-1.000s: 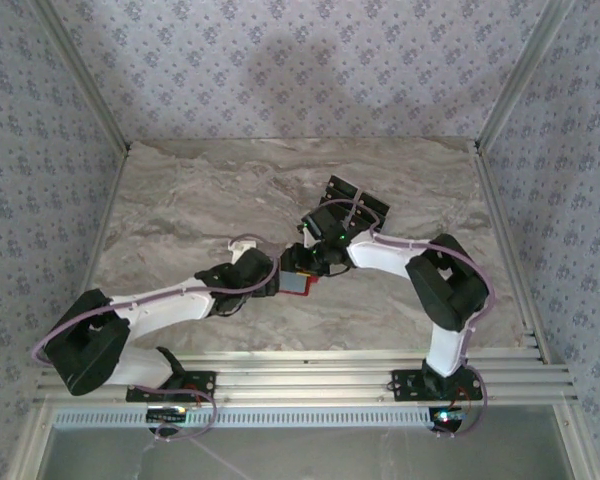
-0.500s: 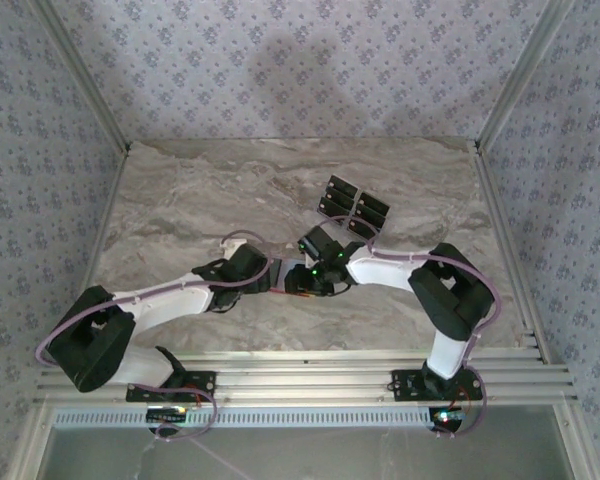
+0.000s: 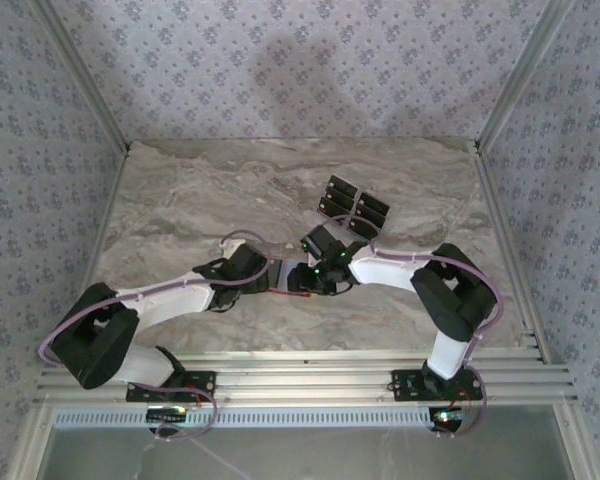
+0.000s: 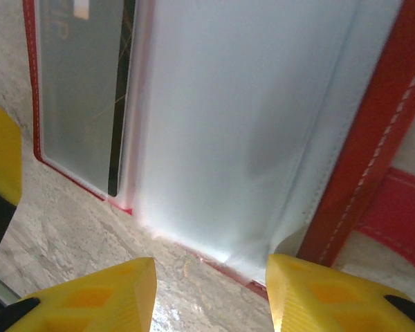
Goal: Put the credit cards into the card holder
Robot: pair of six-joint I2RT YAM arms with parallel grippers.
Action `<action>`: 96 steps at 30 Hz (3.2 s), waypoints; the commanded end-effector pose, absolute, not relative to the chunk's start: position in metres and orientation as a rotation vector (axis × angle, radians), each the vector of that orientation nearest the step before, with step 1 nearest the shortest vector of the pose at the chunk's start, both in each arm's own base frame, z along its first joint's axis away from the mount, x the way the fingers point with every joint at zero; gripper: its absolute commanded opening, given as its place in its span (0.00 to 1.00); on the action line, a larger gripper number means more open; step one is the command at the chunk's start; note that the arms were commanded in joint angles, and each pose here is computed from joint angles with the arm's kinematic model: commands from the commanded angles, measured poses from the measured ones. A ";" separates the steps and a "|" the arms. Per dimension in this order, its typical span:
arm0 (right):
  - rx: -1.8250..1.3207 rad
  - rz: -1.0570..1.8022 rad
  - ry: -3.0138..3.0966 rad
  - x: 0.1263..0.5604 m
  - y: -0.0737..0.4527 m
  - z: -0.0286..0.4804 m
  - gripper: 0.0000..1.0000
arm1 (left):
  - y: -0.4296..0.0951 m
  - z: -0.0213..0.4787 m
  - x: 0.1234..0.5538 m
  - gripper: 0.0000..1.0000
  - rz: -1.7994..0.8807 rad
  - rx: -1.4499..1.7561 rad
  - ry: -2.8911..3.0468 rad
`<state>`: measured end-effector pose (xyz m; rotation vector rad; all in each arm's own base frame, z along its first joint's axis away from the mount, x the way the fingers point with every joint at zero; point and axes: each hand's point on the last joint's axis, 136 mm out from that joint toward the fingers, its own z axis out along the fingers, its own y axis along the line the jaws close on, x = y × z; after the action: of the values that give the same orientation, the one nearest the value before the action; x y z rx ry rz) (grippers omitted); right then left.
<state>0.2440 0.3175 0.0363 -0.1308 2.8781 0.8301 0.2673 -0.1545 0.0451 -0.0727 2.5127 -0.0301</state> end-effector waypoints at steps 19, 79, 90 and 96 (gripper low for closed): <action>-0.185 0.773 2.823 0.294 0.309 0.067 0.48 | -0.179 0.054 0.273 1.00 -0.129 -0.030 2.515; -0.158 0.909 2.843 0.299 0.330 0.044 0.49 | -0.218 0.018 0.268 0.99 -0.009 0.035 2.562; -0.106 0.934 2.855 0.291 0.324 0.036 0.50 | -0.218 0.017 0.267 0.99 -0.019 0.034 2.563; -0.109 0.970 2.859 0.290 0.332 0.034 0.50 | -0.218 0.019 0.266 0.99 -0.029 0.036 2.560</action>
<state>0.3030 0.3290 0.0394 -0.1165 2.8127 0.9409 0.2690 -0.2277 0.0238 0.0507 2.5549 -0.0771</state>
